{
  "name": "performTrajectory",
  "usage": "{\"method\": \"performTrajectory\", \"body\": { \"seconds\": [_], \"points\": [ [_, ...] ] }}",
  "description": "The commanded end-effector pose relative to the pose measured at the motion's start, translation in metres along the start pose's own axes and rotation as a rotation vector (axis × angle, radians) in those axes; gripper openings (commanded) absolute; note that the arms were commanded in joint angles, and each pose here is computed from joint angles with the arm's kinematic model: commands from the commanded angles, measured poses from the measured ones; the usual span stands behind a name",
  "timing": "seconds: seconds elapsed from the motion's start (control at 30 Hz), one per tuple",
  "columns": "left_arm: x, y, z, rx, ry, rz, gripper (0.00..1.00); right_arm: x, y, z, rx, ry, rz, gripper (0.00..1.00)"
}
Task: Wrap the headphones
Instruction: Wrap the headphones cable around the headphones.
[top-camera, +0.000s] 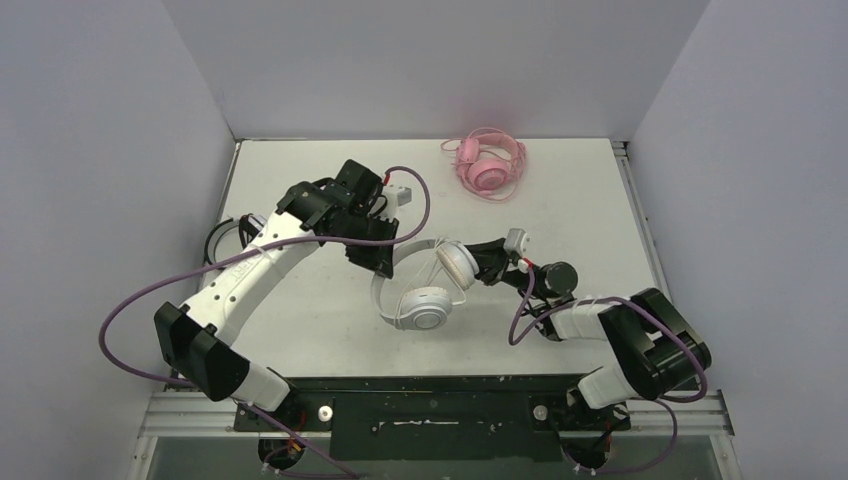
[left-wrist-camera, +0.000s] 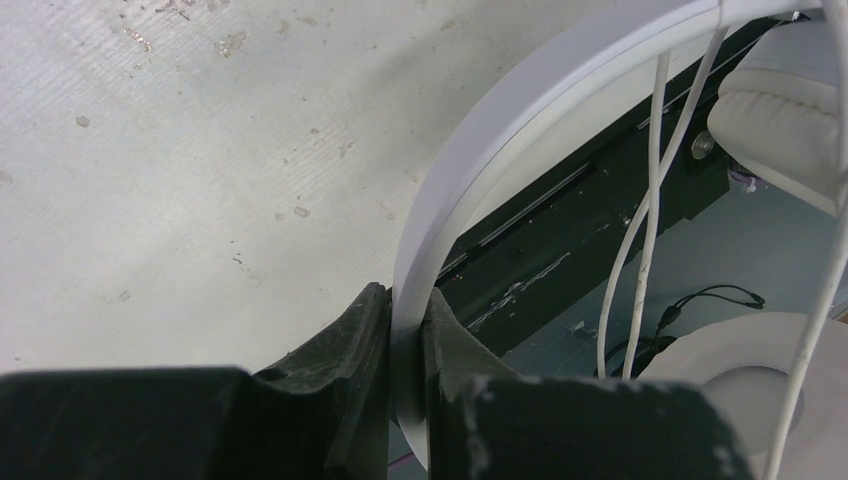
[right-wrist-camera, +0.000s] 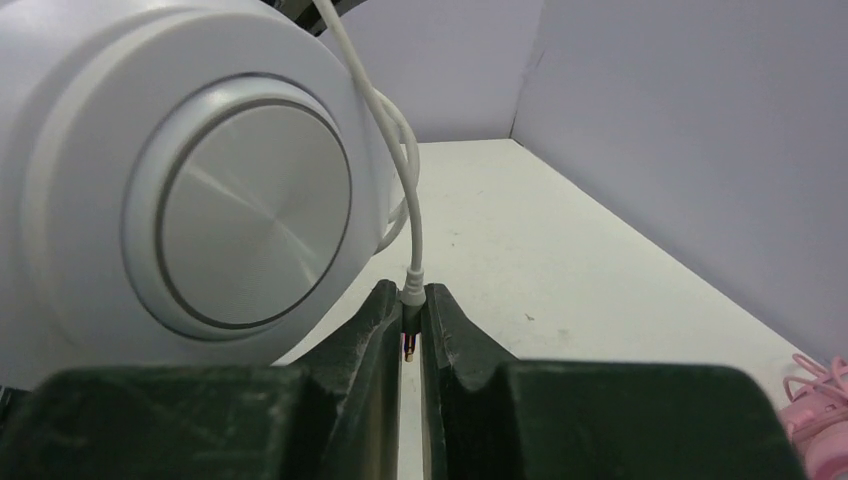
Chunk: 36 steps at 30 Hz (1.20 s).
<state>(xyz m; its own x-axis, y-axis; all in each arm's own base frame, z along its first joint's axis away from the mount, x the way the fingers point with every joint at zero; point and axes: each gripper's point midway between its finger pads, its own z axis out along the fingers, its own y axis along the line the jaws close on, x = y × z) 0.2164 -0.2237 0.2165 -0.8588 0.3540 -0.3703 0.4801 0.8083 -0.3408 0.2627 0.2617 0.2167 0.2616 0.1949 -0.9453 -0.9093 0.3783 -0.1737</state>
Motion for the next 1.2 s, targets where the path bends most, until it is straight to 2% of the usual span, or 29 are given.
{"method": "performTrajectory", "body": {
  "seconds": [0.0, 0.37, 0.5, 0.67, 0.83, 1.0, 1.17],
  "points": [
    [-0.020, -0.024, -0.025, 0.086, -0.129, 0.030, 0.00, -0.041, -0.013, 0.010, 0.040, -0.153, -0.038, 0.00],
    [-0.022, -0.024, -0.025, 0.091, -0.159, 0.039, 0.00, 0.008, -0.043, 0.031, 0.146, 0.021, 0.285, 0.00],
    [-0.032, -0.018, -0.021, 0.066, -0.216, -0.008, 0.00, 0.035, -0.049, 0.038, 0.192, 0.109, 0.441, 0.00],
    [-0.051, 0.001, -0.023, 0.043, -0.361, -0.150, 0.00, 0.056, -0.038, 0.048, 0.214, 0.143, 0.594, 0.00],
    [-0.058, 0.045, -0.021, -0.008, -0.473, -0.331, 0.00, 0.072, -0.017, 0.066, 0.233, 0.117, 0.779, 0.00],
    [-0.044, 0.078, 0.001, -0.084, -0.490, -0.438, 0.00, 0.090, 0.000, 0.084, 0.226, 0.044, 0.980, 0.00],
    [-0.024, 0.102, 0.032, -0.132, -0.483, -0.550, 0.00, 0.128, 0.015, 0.097, 0.289, 0.105, 1.054, 0.00]
  ]
}}
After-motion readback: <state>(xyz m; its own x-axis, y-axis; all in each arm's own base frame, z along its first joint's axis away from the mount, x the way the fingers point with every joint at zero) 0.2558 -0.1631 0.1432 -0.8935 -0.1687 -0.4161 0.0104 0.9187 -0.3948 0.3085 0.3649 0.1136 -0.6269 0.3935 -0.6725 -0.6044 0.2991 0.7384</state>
